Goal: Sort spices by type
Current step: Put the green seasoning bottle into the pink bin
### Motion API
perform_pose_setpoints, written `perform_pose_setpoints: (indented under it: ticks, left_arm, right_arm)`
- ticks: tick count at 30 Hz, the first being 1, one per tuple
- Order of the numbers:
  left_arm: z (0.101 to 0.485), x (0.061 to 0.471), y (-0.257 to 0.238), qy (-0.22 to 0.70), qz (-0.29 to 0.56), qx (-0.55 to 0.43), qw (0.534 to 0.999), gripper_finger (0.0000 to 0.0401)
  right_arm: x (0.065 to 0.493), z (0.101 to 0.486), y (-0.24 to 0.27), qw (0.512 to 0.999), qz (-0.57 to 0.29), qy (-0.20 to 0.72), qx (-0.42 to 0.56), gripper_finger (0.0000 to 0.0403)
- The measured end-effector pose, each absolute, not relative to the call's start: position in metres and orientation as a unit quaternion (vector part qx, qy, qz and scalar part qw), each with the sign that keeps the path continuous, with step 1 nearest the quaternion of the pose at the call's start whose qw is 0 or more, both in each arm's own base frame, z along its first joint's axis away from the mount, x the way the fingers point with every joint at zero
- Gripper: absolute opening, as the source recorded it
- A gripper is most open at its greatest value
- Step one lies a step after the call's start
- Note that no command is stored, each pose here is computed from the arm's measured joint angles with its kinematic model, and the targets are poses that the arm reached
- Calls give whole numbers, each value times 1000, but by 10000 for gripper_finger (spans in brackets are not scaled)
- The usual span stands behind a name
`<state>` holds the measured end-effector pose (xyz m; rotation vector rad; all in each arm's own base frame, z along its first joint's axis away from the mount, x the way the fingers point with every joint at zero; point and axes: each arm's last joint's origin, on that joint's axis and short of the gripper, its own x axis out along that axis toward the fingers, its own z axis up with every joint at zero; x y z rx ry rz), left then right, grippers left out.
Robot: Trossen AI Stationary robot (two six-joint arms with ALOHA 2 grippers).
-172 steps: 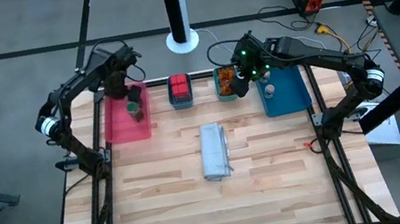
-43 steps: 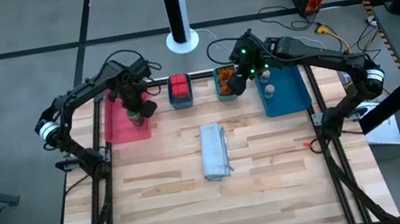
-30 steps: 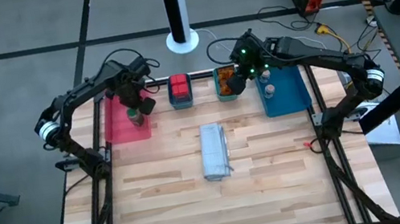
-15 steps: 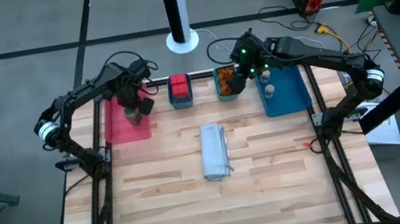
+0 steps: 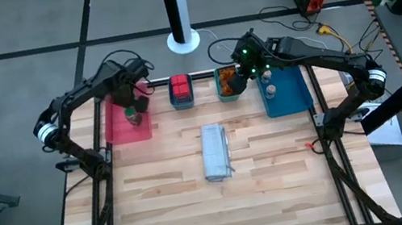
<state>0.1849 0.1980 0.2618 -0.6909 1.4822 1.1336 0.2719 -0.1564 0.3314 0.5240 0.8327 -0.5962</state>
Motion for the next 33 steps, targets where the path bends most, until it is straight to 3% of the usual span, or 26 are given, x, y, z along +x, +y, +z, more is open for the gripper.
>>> perform_pose_setpoints:
  ticks: [8, 15, 23, 33]
  left_arm:
    - [253, 159, 211, 644, 516, -284, 488, 0]
    - [231, 161, 208, 635, 475, -331, 512, 0]
    - [221, 157, 196, 650, 452, -380, 479, 0]
    - [252, 163, 200, 654, 459, -342, 495, 0]
  right_arm:
    - [272, 331, -157, 839, -283, 393, 248, 251]
    - [270, 331, -160, 837, -287, 392, 250, 243]
    - [266, 331, -166, 834, -298, 389, 255, 250]
    - [264, 331, -169, 833, -301, 388, 256, 240]
